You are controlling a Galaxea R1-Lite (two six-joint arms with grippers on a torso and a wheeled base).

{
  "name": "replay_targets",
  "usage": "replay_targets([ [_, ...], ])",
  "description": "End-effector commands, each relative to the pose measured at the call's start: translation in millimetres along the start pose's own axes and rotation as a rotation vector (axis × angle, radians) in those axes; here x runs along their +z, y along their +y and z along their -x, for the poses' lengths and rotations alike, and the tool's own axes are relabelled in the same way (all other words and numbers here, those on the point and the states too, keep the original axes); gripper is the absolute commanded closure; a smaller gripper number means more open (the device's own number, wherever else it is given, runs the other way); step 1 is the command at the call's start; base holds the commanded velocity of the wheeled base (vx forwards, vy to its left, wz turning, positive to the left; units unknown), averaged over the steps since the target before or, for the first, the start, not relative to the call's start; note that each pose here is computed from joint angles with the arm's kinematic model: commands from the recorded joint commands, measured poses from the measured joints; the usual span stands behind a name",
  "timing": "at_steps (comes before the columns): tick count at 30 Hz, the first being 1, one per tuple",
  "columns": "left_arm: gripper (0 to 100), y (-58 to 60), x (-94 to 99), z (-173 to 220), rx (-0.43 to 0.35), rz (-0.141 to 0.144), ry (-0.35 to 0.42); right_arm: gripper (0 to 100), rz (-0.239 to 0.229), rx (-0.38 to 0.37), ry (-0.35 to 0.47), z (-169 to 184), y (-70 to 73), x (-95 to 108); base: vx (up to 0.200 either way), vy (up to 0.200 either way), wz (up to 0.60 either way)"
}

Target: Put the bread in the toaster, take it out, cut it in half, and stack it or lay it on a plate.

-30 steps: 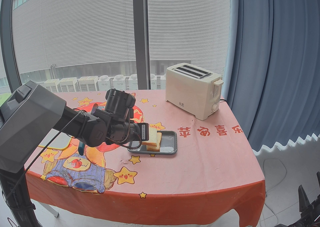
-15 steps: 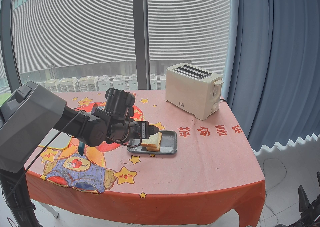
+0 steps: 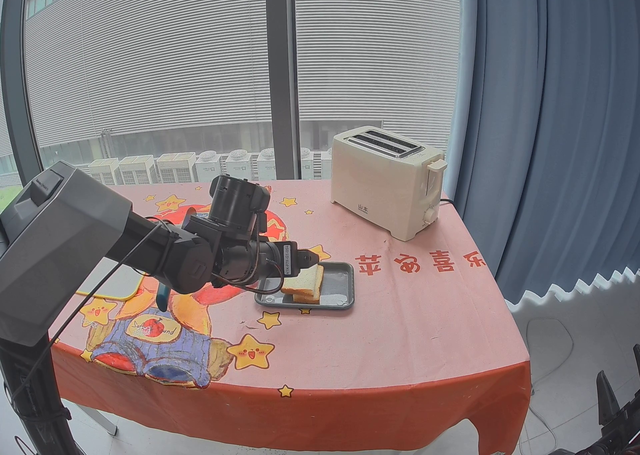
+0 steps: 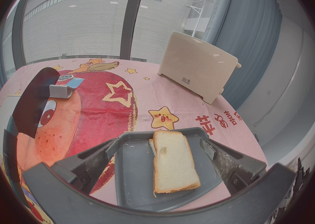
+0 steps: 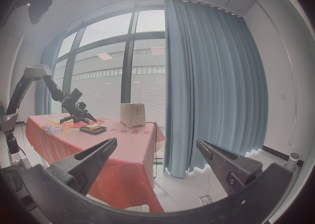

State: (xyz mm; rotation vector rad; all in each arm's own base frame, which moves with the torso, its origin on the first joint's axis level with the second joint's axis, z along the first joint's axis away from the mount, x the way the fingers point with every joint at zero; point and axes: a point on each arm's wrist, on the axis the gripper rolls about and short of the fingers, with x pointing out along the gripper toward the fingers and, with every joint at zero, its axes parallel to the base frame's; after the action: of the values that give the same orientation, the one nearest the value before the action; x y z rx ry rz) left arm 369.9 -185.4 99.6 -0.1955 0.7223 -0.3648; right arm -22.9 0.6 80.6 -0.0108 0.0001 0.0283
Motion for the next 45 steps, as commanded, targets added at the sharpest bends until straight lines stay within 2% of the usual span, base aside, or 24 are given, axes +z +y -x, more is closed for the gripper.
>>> replay_targets([
  [1, 0, -0.8, 0.7, 2.2, -0.002, 0.005, -0.003, 0, 0.000, 0.001, 0.003, -0.2, 0.1, -5.2, 0.000, 0.000, 0.00],
  [4, 0, -1.2, 1.9, 3.3, -0.004, 0.016, -0.008, 0, 0.000, 0.001, 0.003, -0.2, 0.1, -5.2, 0.000, 0.000, 0.00],
  [17, 0, -1.5, 2.4, 6.1, -0.003, 0.016, -0.011, 0, 0.000, 0.001, 0.003, -0.2, 0.1, -5.2, 0.000, 0.000, 0.00],
  [28, 0, -7.2, 16.8, 34.7, -0.016, 0.013, -0.070, 0, 0.000, 0.001, 0.003, -0.2, 0.1, -5.2, 0.000, 0.000, 0.00],
  [38, 0, -7.2, 20.4, 63.5, -0.017, 0.005, -0.111, 0, 0.000, 0.001, 0.003, -0.2, 0.1, -5.2, 0.000, 0.000, 0.00],
  [40, 0, -6.7, 20.5, 71.6, -0.005, 0.003, -0.123, 0, 0.000, 0.001, 0.003, -0.2, 0.1, -5.2, 0.000, 0.000, 0.00],
  [45, 0, -6.0, 20.1, 95.1, 0.079, -0.011, -0.182, 0, 0.000, 0.001, 0.003, -0.2, 0.1, -5.2, 0.000, 0.000, 0.00],
])
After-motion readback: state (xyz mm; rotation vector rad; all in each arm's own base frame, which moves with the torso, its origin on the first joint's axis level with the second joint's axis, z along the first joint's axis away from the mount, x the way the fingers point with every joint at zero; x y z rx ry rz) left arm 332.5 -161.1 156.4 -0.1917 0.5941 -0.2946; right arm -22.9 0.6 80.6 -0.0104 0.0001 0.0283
